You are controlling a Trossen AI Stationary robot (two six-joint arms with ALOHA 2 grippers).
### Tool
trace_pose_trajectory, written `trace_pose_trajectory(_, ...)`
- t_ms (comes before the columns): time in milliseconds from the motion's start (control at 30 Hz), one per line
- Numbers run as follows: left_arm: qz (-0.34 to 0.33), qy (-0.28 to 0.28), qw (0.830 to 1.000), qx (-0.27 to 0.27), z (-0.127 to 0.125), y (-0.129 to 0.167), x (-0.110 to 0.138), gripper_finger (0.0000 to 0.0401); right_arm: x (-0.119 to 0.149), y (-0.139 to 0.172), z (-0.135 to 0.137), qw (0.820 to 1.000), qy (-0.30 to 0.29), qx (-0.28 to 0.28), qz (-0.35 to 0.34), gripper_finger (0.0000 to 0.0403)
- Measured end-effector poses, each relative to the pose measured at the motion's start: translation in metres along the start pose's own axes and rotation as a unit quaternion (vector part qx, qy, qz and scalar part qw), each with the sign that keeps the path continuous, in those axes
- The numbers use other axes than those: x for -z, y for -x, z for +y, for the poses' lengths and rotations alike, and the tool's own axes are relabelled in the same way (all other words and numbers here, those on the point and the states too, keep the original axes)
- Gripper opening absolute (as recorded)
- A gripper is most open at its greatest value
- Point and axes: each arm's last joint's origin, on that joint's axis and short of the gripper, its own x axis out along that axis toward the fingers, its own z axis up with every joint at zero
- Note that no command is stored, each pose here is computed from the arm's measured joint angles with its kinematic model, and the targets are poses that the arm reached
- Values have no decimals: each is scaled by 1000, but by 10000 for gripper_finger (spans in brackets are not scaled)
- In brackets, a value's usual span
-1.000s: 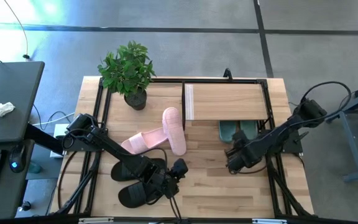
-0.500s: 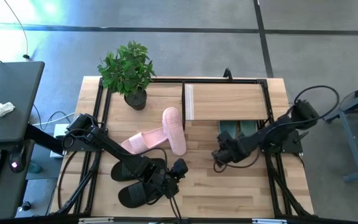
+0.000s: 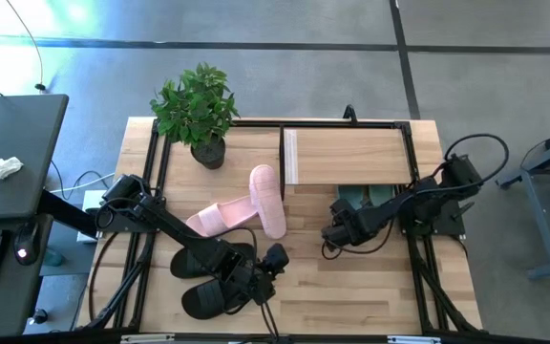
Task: Pick and place slides into the shelf
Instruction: Adjust the green slides
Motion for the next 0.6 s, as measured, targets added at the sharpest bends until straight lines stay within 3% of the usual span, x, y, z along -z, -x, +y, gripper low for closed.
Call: trace_pose_trajectory(600,0,-1,1000,0,0,0,0,150,-2,-2,-10,999,-18,44,12,0)
